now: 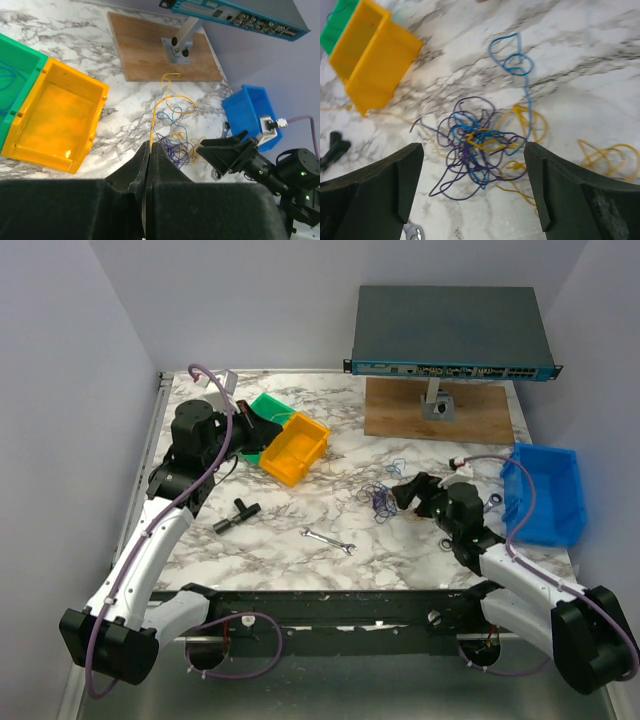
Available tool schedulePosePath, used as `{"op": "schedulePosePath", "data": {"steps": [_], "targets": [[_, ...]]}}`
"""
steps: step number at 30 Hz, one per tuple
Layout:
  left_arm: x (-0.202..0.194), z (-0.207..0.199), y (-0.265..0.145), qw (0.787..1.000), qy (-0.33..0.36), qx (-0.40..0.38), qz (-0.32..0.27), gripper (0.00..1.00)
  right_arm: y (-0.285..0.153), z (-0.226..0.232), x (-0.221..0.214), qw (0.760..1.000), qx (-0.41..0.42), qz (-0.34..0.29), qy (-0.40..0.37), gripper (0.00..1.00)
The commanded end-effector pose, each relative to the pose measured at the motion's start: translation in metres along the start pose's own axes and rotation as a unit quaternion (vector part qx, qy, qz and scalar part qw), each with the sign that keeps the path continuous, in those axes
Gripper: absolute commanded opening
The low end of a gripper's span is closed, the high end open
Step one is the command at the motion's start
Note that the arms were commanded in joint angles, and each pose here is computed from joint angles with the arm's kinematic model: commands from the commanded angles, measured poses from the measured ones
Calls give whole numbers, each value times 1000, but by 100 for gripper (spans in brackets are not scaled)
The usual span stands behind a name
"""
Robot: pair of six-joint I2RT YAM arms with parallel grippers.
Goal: Untangle the cables
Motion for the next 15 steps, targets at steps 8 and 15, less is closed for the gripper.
{"op": "schedulePosePath", "data": {"steps": [8, 15], "targets": [[14, -16, -11, 997, 66, 1, 31, 0, 31, 48, -18, 986, 61, 87, -132, 93], [15, 0, -24, 992, 105, 63, -31, 0, 50, 39, -26, 969, -160, 110, -155, 85]]}}
Point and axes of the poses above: each gripper's point midway between its finger pads, its own y axis out along the fingers, its own z axis along the line the jaws close on, x = y × z, the point moved 10 cm from there along -y, back along the fingers, and after that the axes turned 14 degrees about -y, right-handed, at the moved point
